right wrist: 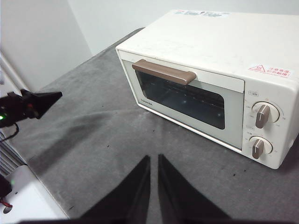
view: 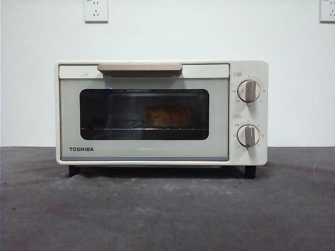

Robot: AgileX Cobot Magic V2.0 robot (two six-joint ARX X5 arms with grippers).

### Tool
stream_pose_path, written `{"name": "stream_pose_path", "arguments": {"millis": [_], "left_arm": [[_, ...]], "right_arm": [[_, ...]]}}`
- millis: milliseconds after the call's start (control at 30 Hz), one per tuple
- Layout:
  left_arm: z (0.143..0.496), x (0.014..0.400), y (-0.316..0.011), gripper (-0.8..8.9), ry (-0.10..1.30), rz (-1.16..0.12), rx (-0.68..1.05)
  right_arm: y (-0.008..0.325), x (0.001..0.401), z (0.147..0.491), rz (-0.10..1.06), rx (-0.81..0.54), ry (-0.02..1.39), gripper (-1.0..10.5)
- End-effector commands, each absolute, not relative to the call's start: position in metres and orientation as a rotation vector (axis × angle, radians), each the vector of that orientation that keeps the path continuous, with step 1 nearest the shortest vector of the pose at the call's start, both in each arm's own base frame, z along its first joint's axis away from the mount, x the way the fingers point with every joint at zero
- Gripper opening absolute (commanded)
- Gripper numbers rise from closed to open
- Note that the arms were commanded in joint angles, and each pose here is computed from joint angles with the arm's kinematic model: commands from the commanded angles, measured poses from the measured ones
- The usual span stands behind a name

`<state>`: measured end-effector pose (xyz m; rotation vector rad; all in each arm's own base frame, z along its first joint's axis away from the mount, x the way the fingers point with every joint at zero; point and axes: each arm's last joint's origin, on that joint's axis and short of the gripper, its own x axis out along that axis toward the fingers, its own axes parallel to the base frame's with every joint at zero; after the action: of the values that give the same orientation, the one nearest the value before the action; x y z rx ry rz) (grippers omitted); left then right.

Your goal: The left arm flap open the oven, the right arm pick bread and place it into oven, the left arm flap close the oven

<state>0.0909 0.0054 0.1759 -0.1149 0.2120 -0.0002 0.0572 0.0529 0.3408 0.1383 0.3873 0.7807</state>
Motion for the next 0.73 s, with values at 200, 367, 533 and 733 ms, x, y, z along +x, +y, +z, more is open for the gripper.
{"name": "stream_pose_path", "arguments": {"millis": [200, 367, 533, 733], "left_arm": [[0.155, 0.092, 0.008, 0.28, 0.212, 0.082, -0.107], [0.152, 0.094, 0.008, 0.28, 0.202, 0.083, -0.084], [0.149, 0.095, 0.006, 0.28, 0.180, 0.074, -0.073], [0.149, 0.096, 0.004, 0.28, 0.179, 0.060, -0.069]], "right_arm": [[0.052, 0.056, 0.347, 0.791, 0.137, 0.358, 0.2], [0.052, 0.056, 0.347, 0.791, 0.137, 0.358, 0.2], [0.052, 0.056, 0.347, 0.791, 0.137, 0.358, 0.2], [0.052, 0.056, 0.347, 0.791, 0.137, 0.358, 0.2]]}}
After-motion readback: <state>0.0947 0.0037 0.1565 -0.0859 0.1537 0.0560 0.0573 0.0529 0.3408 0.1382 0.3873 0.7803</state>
